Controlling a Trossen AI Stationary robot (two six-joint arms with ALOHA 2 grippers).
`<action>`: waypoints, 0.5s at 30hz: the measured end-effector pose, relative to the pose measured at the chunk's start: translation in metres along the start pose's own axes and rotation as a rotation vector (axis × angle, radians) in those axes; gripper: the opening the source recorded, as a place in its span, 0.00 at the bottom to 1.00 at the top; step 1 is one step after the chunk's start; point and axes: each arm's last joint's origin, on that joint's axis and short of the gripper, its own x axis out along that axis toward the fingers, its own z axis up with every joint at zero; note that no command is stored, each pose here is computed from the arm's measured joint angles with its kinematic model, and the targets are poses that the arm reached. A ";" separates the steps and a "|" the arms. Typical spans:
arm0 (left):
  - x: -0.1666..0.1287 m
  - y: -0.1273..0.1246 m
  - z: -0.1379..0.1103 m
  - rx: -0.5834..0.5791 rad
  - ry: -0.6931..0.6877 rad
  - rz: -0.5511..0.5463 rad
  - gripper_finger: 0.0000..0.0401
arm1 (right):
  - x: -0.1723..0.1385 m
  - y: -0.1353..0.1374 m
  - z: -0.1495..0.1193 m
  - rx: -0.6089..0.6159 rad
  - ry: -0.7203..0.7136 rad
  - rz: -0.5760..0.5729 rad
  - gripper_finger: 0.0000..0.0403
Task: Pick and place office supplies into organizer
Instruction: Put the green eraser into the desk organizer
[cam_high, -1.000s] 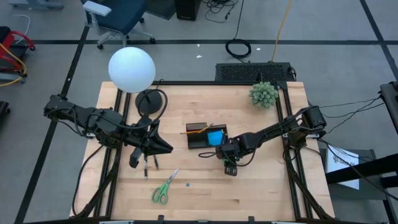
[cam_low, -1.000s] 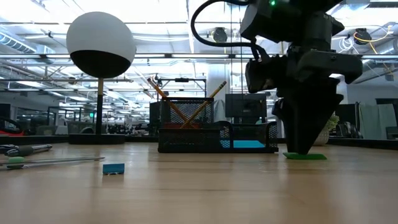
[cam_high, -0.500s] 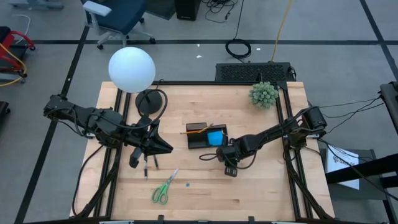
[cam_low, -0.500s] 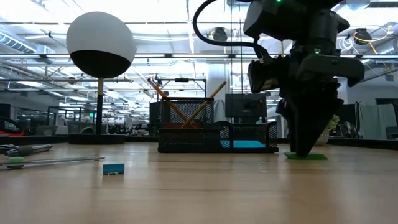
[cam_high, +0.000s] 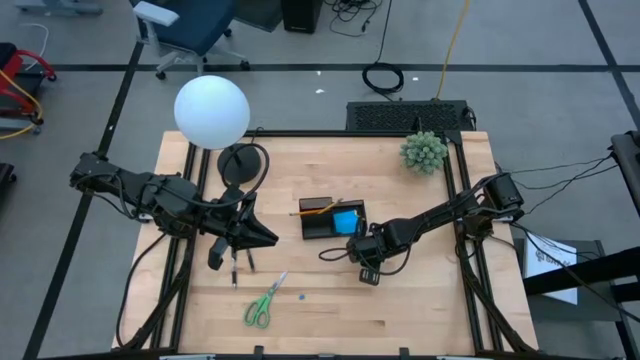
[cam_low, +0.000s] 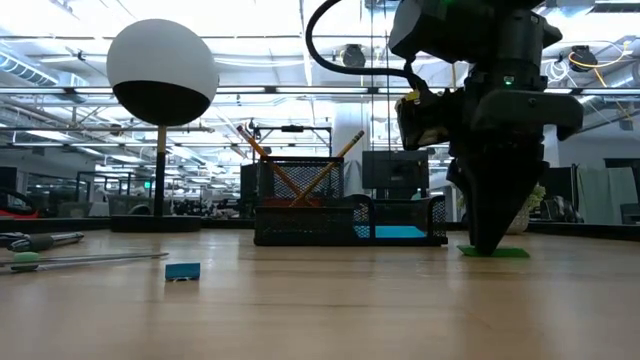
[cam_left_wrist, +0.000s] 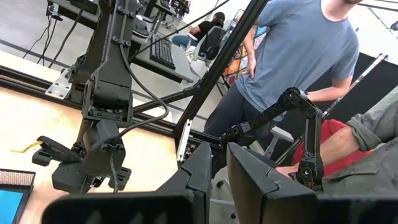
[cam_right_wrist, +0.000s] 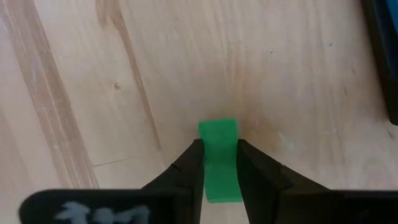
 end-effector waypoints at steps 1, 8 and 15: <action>0.000 0.000 0.000 0.000 -0.001 0.000 0.12 | 0.000 0.000 0.000 0.001 0.001 0.002 0.15; 0.000 0.000 0.000 0.000 -0.001 0.000 0.12 | 0.000 0.000 0.000 0.030 0.001 0.009 0.12; 0.000 0.000 0.000 0.000 0.000 0.000 0.12 | -0.005 0.001 0.000 0.040 -0.014 0.019 0.11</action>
